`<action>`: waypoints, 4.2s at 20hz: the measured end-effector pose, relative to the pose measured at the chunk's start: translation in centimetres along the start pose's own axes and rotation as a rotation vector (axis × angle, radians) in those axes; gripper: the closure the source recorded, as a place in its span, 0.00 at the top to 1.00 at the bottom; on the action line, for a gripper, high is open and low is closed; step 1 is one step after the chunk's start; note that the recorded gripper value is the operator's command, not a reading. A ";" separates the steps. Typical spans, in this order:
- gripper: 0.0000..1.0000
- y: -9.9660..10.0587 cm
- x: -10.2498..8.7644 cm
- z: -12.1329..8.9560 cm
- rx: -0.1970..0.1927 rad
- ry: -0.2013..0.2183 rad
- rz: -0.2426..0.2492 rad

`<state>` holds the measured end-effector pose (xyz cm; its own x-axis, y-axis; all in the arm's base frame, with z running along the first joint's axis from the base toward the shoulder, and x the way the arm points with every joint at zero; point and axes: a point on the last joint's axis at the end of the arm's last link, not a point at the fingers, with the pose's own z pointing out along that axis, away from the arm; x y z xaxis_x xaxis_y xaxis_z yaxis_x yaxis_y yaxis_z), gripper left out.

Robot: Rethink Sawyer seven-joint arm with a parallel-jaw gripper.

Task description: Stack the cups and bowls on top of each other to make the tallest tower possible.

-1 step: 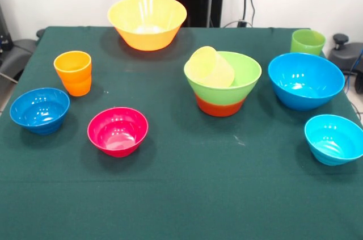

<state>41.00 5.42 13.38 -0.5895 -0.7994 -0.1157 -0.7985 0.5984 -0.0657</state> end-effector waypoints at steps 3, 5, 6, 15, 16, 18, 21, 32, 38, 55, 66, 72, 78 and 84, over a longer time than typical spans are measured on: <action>1.00 -3.5 4.0 -0.1 0.008 -0.017 -0.010; 1.00 -5.2 6.4 0.0 0.013 -0.021 -0.034; 1.00 -5.6 7.2 0.1 0.014 -0.020 -0.048; 1.00 -6.9 11.9 1.0 0.004 -0.003 -0.282; 1.00 -6.8 11.7 1.1 0.003 -0.004 -0.293; 1.00 -6.5 11.1 1.2 0.000 -0.007 -0.311; 1.00 -6.1 10.4 1.5 -0.005 -0.012 -0.328; 1.00 -5.6 9.4 2.1 -0.003 -0.008 -0.355; 1.00 -5.7 9.4 2.1 0.007 0.000 -0.359; 1.00 -3.2 6.4 2.2 -0.015 0.005 -0.464; 1.00 -1.7 7.7 2.0 -0.032 0.018 -0.434; 1.00 -2.1 8.4 2.2 0.011 -0.035 -0.299; 1.00 -2.9 9.2 2.2 0.078 -0.101 -0.120; 1.00 -2.6 9.0 2.8 0.123 -0.141 -0.006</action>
<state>38.12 -3.20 9.76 -0.5549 -0.7927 -0.2523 -0.7759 0.6026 -0.1866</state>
